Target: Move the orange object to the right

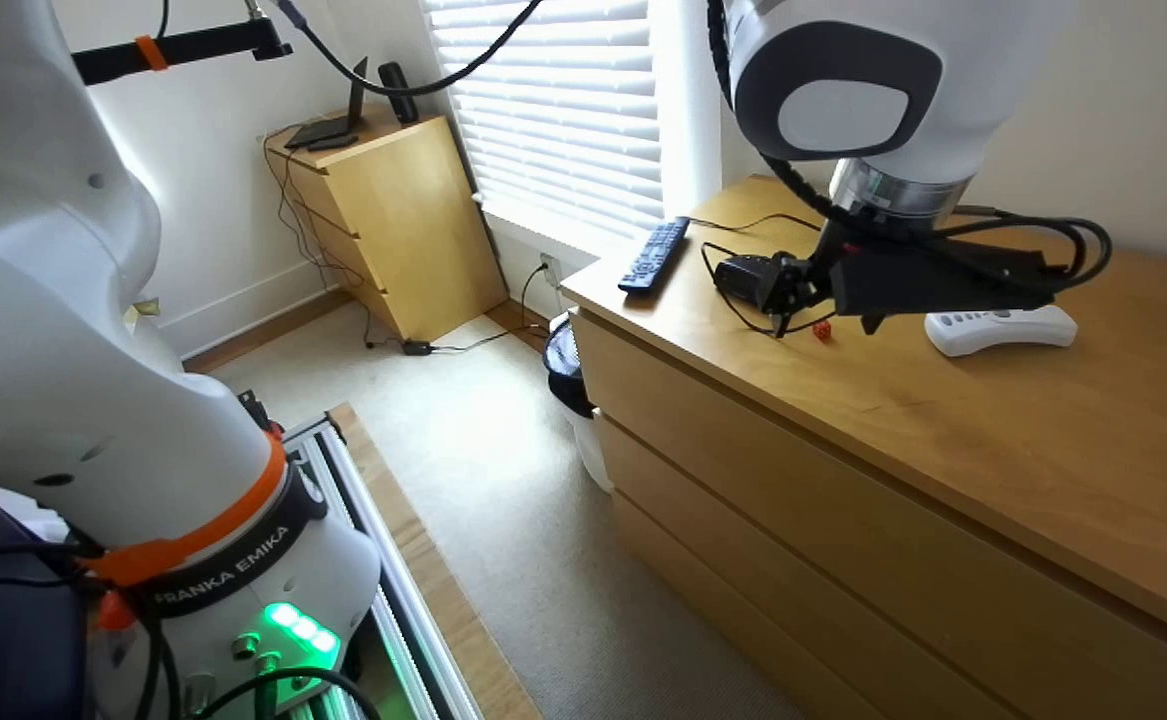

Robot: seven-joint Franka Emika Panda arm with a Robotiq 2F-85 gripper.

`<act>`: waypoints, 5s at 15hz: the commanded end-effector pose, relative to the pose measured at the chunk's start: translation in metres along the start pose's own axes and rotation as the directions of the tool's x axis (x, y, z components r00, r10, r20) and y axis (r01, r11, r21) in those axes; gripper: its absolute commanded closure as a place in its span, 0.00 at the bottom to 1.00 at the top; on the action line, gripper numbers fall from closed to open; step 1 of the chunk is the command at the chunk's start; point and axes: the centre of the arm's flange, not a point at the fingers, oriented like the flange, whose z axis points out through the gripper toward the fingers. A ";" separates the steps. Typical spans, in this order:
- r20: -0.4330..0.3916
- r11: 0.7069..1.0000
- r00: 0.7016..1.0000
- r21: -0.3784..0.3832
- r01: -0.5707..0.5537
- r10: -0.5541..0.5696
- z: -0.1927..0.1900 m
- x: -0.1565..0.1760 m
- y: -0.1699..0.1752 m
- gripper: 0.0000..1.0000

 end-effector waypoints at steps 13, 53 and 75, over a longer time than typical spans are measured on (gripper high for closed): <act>-0.090 0.977 0.973 0.013 0.214 -0.212 0.047 0.008 0.032 0.19; -0.058 0.782 0.833 -0.314 -0.538 0.550 -0.103 0.026 0.053 0.96; -0.133 0.569 0.669 -0.420 -0.707 0.732 -0.118 -0.011 0.086 0.01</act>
